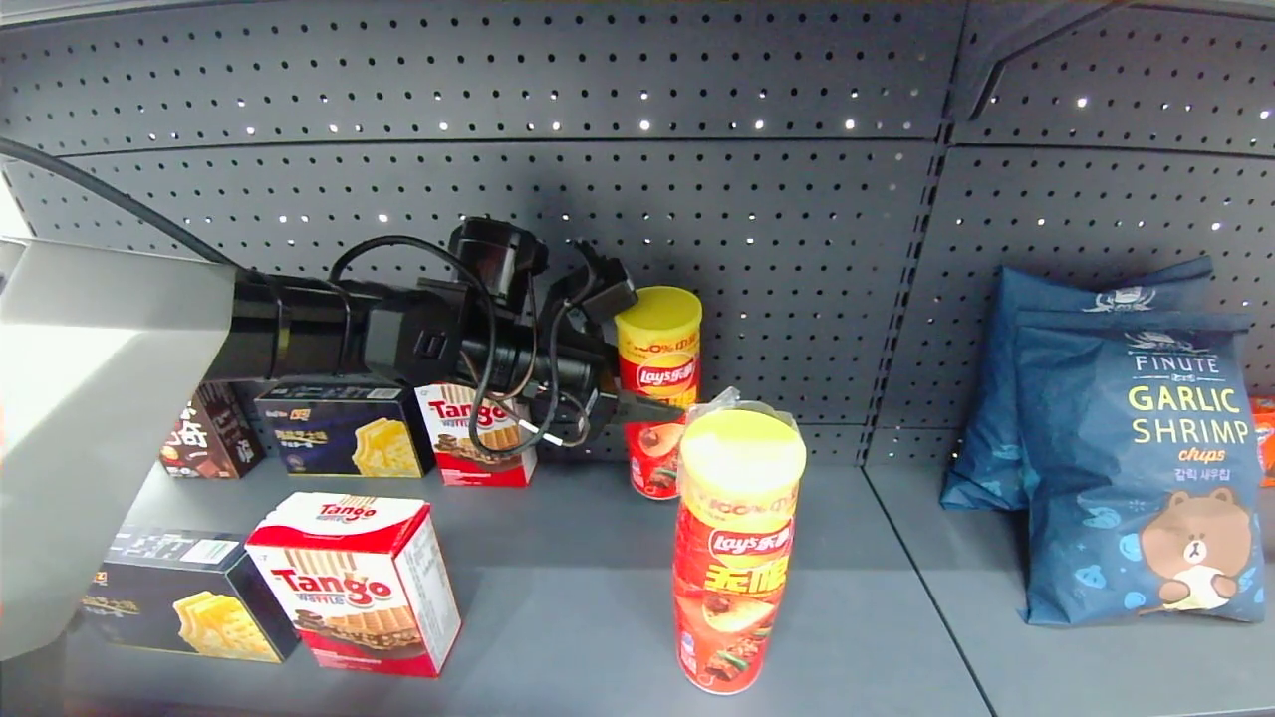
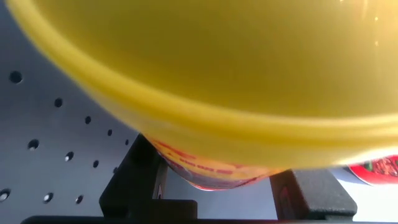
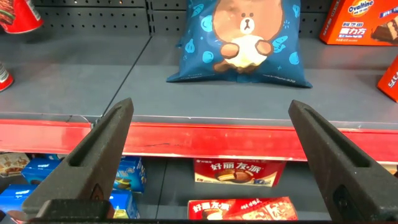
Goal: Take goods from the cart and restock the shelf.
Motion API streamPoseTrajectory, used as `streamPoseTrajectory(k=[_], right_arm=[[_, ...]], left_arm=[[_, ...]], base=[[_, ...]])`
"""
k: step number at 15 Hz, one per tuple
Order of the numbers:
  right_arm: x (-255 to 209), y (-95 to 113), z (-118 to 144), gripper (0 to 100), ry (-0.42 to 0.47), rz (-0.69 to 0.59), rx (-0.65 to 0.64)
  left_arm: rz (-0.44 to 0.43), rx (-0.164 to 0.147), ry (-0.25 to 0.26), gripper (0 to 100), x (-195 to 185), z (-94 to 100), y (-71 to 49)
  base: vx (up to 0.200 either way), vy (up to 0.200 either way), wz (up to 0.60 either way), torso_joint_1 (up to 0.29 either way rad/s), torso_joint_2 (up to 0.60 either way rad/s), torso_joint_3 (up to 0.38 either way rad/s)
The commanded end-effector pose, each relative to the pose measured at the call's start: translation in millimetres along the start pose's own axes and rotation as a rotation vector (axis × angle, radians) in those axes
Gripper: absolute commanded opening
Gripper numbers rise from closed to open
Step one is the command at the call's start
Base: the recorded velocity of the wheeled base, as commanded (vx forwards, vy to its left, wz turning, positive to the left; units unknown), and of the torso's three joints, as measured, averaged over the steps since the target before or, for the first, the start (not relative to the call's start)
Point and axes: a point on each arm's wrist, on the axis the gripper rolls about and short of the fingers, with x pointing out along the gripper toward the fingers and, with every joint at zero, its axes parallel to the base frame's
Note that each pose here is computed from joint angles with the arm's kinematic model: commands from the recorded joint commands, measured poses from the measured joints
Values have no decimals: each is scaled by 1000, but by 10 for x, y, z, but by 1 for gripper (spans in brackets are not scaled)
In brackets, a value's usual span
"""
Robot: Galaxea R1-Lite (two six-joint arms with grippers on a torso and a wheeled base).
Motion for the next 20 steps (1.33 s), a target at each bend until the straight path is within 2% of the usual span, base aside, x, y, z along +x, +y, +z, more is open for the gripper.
streamPoseTrajectory(k=[1, 8, 20], right_arm=[[1, 0, 0, 100, 2, 0, 0], [1, 0, 0, 100, 2, 1, 0], [1, 0, 0, 100, 2, 0, 0]], left_arm=[[-6, -2, 1, 0, 24, -14, -1], [-38, -14, 16, 0, 174, -87, -38], [-57, -7, 12, 0, 263, -69, -70]], base=[[0, 0, 0, 0, 0, 0], [0, 0, 0, 0, 0, 0], [0, 0, 0, 0, 0, 0]])
